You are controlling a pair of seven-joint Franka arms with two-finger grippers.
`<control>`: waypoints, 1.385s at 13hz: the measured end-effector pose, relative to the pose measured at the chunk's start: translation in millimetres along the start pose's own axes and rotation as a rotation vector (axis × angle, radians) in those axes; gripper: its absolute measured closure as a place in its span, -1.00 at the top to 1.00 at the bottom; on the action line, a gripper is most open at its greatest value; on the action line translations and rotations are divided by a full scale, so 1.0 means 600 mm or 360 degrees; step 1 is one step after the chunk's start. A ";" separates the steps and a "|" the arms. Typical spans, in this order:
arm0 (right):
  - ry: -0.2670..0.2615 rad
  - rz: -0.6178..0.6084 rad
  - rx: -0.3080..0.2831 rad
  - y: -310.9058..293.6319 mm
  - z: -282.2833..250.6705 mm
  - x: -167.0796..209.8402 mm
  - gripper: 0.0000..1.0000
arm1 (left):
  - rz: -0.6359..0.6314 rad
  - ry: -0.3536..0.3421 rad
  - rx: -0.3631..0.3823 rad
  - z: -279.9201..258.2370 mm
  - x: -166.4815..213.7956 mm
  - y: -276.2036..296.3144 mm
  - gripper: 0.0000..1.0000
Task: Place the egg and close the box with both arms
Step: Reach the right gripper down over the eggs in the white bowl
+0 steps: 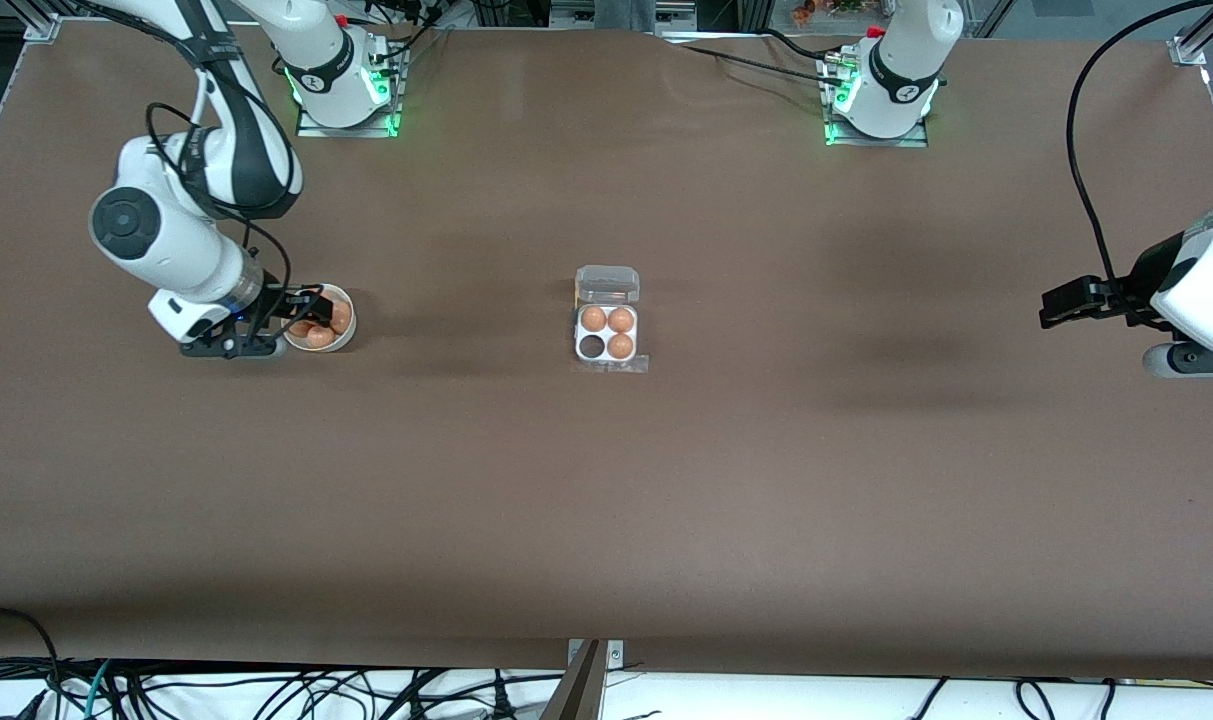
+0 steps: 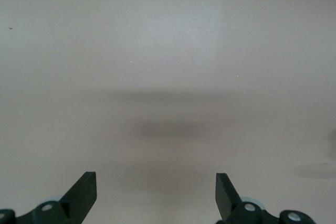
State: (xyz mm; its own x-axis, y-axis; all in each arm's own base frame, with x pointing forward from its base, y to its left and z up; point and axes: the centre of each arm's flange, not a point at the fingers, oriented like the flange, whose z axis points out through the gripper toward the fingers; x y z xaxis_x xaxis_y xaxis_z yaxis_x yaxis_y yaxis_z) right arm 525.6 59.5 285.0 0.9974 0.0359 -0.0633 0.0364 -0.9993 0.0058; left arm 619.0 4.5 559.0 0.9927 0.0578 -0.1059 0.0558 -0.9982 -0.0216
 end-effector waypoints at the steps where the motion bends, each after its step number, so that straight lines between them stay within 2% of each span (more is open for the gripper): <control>1: 0.0018 -0.0003 0.0002 -0.001 0.013 -0.008 1.00 | 0.0000 0.0000 0.0000 0.000 0.000 0.000 1.00; 5: 0.0047 -0.0007 0.0007 0.000 0.053 -0.030 1.00 | -0.0001 -0.0001 0.0000 0.001 0.000 -0.001 1.00; 14: -0.0009 -0.0028 0.0005 -0.002 0.087 -0.048 1.00 | 0.0000 -0.0002 0.0000 0.002 0.001 0.000 1.00; 18: -0.0018 -0.0049 0.0004 -0.002 0.091 -0.051 0.88 | 0.0000 -0.0003 0.0000 0.002 0.001 0.000 1.00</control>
State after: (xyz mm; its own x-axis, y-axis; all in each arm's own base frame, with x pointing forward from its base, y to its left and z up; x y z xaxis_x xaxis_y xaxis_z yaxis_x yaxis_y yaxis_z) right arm 491.5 58.9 232.4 0.9950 0.0664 -0.0746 0.0667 -0.9978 0.0011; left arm 619.4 4.6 558.0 0.9925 0.0579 -0.1076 0.0559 -0.9982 -0.0217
